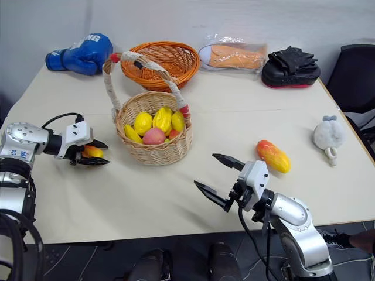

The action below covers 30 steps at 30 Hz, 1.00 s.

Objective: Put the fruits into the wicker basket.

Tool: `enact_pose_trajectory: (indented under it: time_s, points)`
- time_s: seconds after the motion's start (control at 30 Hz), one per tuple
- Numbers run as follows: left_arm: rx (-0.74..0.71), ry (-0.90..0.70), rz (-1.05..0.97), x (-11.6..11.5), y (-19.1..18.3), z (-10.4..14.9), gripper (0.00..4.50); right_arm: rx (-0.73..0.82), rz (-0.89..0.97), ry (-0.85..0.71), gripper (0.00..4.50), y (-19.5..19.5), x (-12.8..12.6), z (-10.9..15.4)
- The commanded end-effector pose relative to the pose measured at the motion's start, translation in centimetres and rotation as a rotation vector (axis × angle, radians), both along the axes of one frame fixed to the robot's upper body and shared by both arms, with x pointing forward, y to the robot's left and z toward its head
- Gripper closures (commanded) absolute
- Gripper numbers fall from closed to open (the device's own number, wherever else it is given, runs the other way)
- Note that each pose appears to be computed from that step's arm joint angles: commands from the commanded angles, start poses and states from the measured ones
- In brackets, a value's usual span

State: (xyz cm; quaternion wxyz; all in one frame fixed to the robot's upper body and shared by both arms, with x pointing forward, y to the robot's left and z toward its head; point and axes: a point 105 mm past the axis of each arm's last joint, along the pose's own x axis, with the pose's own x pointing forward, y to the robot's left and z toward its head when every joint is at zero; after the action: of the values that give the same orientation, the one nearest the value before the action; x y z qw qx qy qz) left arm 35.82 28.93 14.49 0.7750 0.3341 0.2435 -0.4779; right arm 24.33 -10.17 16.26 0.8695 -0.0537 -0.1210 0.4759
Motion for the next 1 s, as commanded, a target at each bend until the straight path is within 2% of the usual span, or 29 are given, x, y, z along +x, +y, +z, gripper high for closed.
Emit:
enact_pose_trajectory:
  time_s: [0.03,0.2,0.27,0.3,0.4,0.53,0.63,0.77,0.87,1.0]
  points:
    - [-0.125,0.019,0.025,-1.1,1.0,1.3,2.11,0.008,0.007,-0.062,0.0,0.0,-0.4,1.6]
    - [-0.285,0.039,-0.046,-2.7,0.4,4.9,2.11,0.021,0.017,-0.06,0.0,-0.2,-0.4,1.8]
    - [-0.346,0.047,-0.113,-4.1,-1.0,6.2,2.11,0.023,0.018,-0.06,0.0,-0.4,-0.3,2.0]
    - [-0.42,0.032,-0.163,-4.6,-2.4,7.5,2.11,0.028,0.014,-0.062,0.0,-0.6,-0.2,2.2]
    - [-0.639,-0.094,-0.289,-5.4,-7.3,11.8,2.11,0.061,-0.017,-0.067,0.0,-1.5,0.2,3.2]
    - [-0.826,-0.288,-0.316,-4.9,-12.1,14.5,2.11,0.059,-0.019,-0.063,0.0,-1.7,0.4,3.4]
    - [-0.91,-0.365,-0.313,-4.4,-14.6,14.8,2.11,0.061,-0.009,-0.062,0.0,-1.3,0.3,3.4]
    - [-0.854,-0.455,-0.266,-2.4,-17.0,12.0,2.11,0.074,-0.008,-0.064,0.0,-0.8,0.1,3.5]
    - [-0.846,-0.53,-0.225,-1.1,-18.1,11.4,2.11,0.08,-0.029,-0.069,0.0,-0.8,0.0,3.6]
    - [-0.846,-0.532,-0.221,-0.4,-18.4,11.1,0.92,0.075,-0.059,-0.076,0.0,-1.4,-0.1,3.6]
